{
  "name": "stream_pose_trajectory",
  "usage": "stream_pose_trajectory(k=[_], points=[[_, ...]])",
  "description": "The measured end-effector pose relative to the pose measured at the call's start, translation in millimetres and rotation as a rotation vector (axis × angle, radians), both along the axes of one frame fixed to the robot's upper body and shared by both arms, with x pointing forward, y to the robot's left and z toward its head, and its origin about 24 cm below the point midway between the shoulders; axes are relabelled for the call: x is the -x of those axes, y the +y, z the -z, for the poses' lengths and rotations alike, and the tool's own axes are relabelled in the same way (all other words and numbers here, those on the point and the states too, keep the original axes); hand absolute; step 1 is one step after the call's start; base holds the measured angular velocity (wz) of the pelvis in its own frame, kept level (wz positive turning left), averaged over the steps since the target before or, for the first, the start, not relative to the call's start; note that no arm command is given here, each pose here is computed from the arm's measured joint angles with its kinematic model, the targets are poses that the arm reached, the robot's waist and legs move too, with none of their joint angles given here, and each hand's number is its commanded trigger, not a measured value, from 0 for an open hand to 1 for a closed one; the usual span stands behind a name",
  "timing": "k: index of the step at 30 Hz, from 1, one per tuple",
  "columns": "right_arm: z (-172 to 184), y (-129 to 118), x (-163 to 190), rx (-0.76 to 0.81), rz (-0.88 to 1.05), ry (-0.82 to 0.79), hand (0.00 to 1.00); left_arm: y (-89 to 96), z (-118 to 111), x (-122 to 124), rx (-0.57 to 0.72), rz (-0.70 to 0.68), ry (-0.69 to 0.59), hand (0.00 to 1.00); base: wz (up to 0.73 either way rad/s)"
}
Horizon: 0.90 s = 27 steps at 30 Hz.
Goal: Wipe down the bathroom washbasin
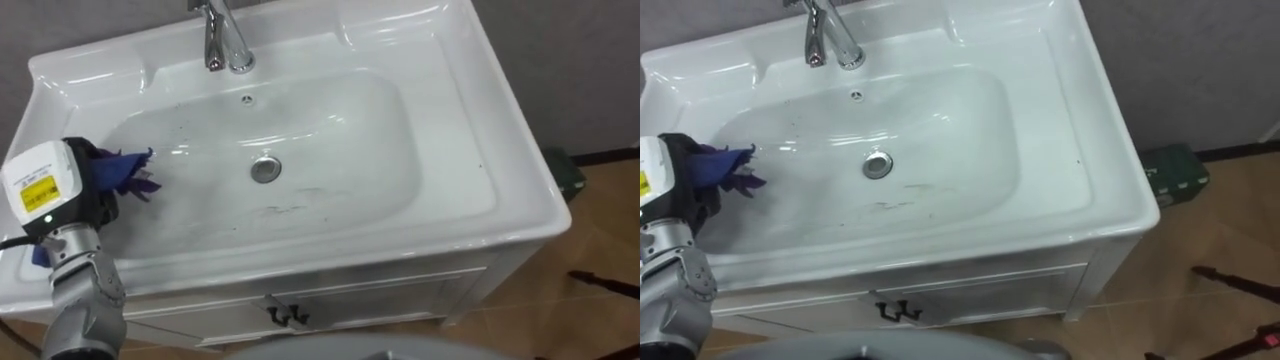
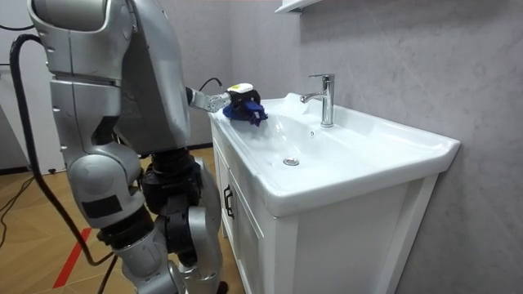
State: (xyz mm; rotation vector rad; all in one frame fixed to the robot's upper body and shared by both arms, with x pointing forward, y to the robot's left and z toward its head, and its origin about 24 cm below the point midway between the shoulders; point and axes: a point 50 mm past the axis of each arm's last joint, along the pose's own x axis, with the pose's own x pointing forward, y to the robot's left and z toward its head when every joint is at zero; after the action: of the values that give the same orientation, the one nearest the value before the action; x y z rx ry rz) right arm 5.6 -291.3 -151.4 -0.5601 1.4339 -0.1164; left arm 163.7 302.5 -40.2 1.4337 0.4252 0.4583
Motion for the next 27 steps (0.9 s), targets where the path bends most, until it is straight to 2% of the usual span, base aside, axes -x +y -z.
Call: stream_pose_trajectory(k=[11, 18, 27], points=[[-2, -5, 2, 0.014, 0.056, -0.006, 0.0, 4.1, 12, 9, 0.089, -0.075, 0.02, 1.0, -0.05], [-4, -8, -2, 0.029, 0.091, -0.042, 0.0, 7.9, 11, 11, 0.089, -0.095, 0.011, 1.0, -0.02], [-5, -12, -1, 0.066, 0.124, -0.033, 0.0, 22.0, 5, 16, 0.065, -0.175, -0.011, 1.0, 0.0]])
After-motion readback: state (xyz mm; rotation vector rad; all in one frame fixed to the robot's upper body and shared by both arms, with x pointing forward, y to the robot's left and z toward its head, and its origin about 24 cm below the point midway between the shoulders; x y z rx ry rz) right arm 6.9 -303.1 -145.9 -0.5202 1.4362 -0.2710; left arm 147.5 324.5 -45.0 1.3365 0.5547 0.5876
